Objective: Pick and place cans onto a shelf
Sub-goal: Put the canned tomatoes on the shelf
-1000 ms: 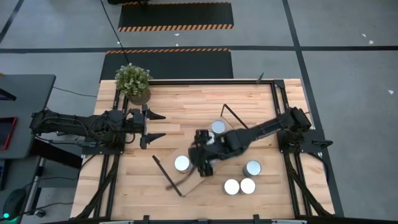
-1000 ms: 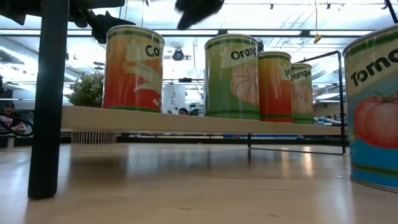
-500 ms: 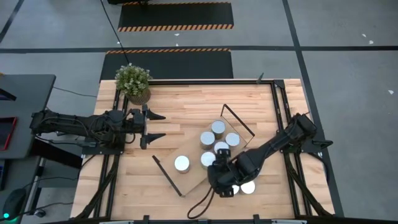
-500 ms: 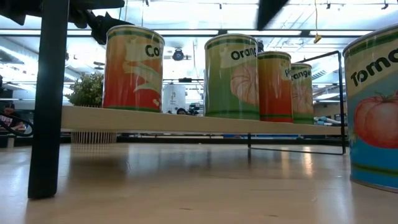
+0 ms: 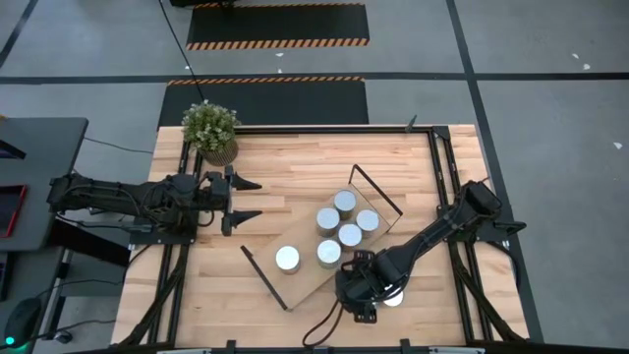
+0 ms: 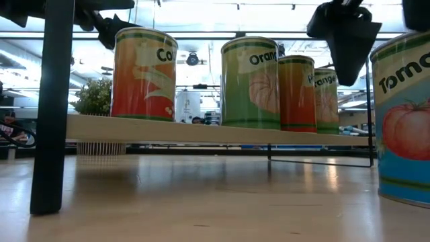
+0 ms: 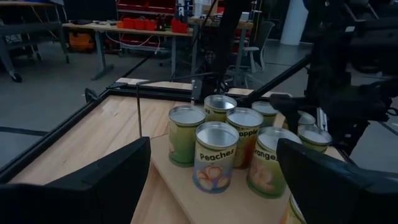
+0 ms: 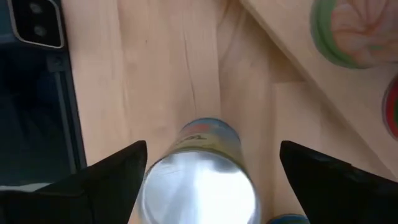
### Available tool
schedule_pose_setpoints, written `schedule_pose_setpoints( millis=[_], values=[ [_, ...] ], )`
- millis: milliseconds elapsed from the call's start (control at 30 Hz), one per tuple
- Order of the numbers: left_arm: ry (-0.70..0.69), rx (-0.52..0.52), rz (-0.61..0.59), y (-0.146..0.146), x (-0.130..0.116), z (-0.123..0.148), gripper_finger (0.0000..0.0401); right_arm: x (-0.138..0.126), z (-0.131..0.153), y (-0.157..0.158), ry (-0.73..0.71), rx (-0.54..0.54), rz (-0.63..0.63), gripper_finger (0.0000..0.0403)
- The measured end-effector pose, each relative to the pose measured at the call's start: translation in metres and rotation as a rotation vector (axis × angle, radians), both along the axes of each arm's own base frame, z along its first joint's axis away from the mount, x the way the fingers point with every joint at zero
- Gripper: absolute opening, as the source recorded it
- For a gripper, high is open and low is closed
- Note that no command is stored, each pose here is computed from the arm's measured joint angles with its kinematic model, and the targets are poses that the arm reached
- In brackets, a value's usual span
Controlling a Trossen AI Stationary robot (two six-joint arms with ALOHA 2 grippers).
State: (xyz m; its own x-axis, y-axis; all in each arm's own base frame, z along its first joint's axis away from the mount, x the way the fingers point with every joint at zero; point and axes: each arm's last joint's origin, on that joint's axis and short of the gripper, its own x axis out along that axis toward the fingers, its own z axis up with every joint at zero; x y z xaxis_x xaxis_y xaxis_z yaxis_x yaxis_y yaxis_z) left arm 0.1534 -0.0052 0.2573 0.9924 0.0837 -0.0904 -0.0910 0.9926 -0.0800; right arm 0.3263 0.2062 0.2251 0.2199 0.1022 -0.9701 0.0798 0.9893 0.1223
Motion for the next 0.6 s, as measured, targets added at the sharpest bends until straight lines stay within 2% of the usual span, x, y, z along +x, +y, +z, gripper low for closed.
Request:
schedule_pose_setpoints(
  millis=[400,600],
  values=[
    [0.009,0.0,0.0,0.0,0.0,-0.001,0.0355,-0.016,0.0,0.023,-0.08,-0.138,0.125,0.0375],
    [0.013,0.0,0.0,0.0,0.0,-0.001,0.0355,-0.023,0.0,0.025,-0.078,-0.206,0.137,0.0375]
  ],
)
